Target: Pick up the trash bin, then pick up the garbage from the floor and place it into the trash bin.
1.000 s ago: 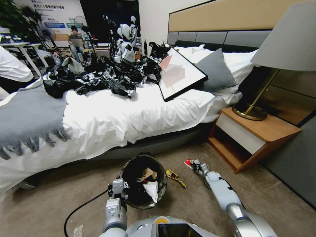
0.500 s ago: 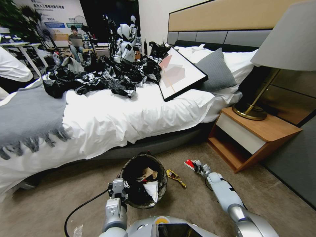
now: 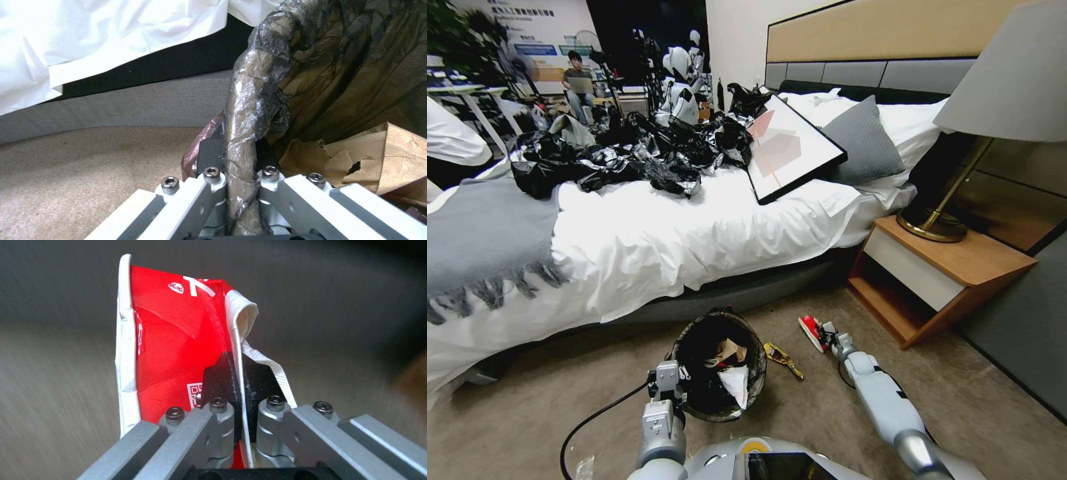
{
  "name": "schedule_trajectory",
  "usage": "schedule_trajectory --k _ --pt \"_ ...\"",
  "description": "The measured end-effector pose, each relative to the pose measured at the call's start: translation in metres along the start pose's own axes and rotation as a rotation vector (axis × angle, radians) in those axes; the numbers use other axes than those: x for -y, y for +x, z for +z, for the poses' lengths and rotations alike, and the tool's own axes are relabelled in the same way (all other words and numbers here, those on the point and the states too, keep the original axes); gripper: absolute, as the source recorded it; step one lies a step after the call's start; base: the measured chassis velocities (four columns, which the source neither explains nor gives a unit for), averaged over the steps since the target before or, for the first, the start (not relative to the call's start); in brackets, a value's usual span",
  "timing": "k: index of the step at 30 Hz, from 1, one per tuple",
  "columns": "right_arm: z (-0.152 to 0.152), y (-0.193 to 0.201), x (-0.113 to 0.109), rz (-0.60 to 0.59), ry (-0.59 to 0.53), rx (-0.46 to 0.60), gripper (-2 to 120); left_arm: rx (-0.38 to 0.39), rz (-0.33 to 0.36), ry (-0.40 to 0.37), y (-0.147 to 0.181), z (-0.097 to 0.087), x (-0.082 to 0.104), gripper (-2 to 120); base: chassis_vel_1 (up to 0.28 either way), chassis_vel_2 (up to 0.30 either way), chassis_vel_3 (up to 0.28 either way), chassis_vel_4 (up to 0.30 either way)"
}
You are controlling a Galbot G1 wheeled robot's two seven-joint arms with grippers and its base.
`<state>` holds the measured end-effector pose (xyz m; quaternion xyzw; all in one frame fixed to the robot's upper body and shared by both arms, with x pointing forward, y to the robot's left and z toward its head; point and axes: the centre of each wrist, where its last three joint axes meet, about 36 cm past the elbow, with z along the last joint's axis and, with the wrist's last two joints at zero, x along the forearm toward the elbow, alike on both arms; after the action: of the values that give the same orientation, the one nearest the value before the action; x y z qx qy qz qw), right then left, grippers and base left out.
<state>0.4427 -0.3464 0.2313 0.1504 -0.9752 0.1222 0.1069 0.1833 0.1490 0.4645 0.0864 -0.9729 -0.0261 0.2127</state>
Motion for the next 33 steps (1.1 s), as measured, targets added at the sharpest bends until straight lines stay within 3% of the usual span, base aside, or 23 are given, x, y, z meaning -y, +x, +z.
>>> schedule_trajectory --k 2,5,6,9,10,12,13,16,24,33 --pt "-0.012 0.005 -0.002 -0.007 -0.001 0.059 0 -0.002 0.002 -0.002 0.000 0.001 0.000 0 0.000 0.000 0.000 0.000" --pt "-0.051 0.029 -0.014 -0.067 -0.010 0.251 0 -0.005 0.010 -0.007 -0.001 0.002 0.000 0 0.000 0.000 0.000 0.000" --pt "-0.051 0.029 -0.014 -0.067 -0.010 0.251 0 -0.005 0.010 -0.007 -0.001 0.002 0.000 0 0.000 0.000 0.000 0.000" --pt "-0.105 0.056 -0.039 -0.183 -0.039 0.441 0 -0.006 0.015 -0.005 -0.002 0.002 0.000 0 0.000 0.000 0.000 0.000" --pt "-0.105 0.056 -0.039 -0.183 -0.039 0.441 0 -0.006 0.015 -0.005 -0.002 0.002 0.000 0 0.000 0.000 0.000 0.000" --pt "-0.139 0.074 -0.062 -0.273 -0.052 0.540 0 -0.007 0.015 -0.006 -0.004 0.002 0.000 0 0.000 0.000 0.000 0.000" --pt "-0.139 0.074 -0.062 -0.273 -0.052 0.540 0 -0.007 0.015 -0.006 -0.004 0.002 0.000 0 0.000 0.000 0.000 0.000" --pt "-0.161 0.094 -0.092 -0.405 -0.088 0.575 0 -0.010 0.014 -0.007 -0.007 0.004 -0.001 0 0.000 0.000 0.000 0.000" --pt "-0.157 0.122 -0.142 -0.610 -0.128 0.515 0 -0.015 0.021 -0.012 -0.010 0.006 0.000 0 0.000 0.000 0.000 0.000" --pt "-0.140 0.126 -0.171 -0.698 -0.076 0.459 0 -0.017 0.027 -0.007 -0.010 0.006 0.003 0 0.000 0.000 0.000 0.000"
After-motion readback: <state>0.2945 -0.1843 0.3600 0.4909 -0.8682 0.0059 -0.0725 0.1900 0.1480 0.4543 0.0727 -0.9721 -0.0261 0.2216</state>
